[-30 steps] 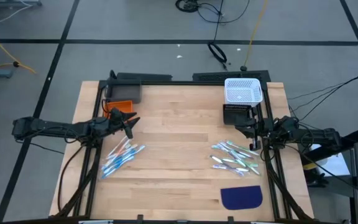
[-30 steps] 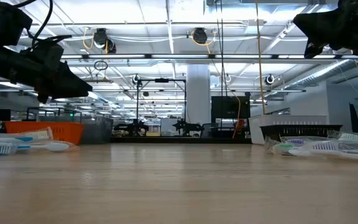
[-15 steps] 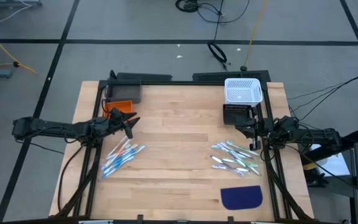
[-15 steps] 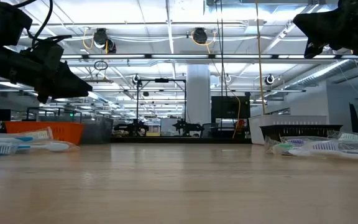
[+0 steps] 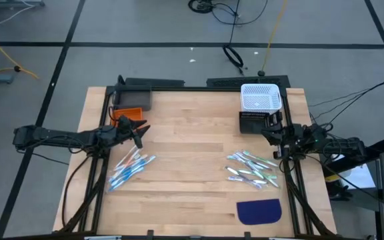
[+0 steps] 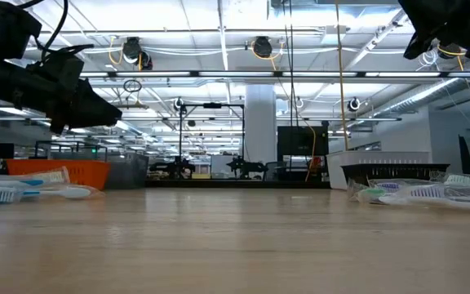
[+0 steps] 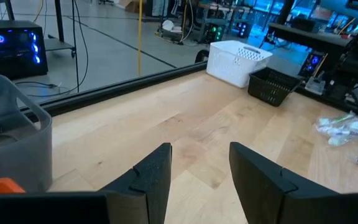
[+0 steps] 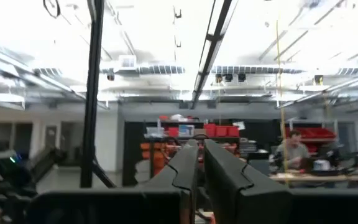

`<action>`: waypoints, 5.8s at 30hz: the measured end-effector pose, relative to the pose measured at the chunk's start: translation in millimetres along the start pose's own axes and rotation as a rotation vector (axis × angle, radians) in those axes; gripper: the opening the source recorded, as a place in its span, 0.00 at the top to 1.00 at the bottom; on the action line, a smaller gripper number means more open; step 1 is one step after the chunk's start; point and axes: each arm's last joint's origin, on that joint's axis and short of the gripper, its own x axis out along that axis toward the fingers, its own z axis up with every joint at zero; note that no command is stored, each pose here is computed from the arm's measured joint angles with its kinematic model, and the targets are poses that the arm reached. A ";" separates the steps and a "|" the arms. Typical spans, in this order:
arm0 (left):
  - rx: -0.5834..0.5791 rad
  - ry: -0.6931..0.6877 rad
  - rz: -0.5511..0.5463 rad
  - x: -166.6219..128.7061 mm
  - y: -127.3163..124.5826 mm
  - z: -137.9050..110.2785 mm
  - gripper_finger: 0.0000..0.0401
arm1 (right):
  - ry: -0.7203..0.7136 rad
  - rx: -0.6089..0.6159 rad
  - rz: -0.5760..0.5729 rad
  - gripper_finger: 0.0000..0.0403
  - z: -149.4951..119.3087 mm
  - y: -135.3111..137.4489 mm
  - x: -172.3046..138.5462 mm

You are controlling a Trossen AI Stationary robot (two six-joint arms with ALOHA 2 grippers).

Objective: Pick & Place Toothbrushes
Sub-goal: Put the green toothbrush into the gray bin

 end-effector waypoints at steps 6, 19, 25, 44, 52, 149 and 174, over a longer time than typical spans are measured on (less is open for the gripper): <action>0.005 -0.037 -0.011 -0.1 -1.2 4.0 0.60 | -0.006 0.074 0.001 0.95 0.6 0.0 0.0; -0.126 -0.173 -0.059 -1.7 -5.1 18.7 0.60 | 0.641 0.306 -0.171 0.95 -21.7 -2.9 12.2; -0.123 -0.180 -0.056 -1.7 -4.7 19.4 0.60 | 0.961 0.411 -0.247 0.95 -14.3 -2.4 28.7; -0.105 -0.176 -0.048 -1.3 -4.0 18.9 0.60 | 1.554 0.717 -0.268 0.95 -56.2 4.1 30.5; -0.104 -0.175 -0.048 -1.3 -4.0 18.9 0.60 | 1.616 0.713 -0.286 0.94 -63.1 4.0 29.2; -0.108 -0.181 -0.050 -1.4 -4.2 19.5 0.60 | 1.494 0.587 -0.161 0.99 -49.2 -5.7 83.5; -0.252 -0.170 -0.324 17.8 -27.1 29.2 0.60 | 0.745 0.179 -0.040 1.00 -20.2 -15.2 147.1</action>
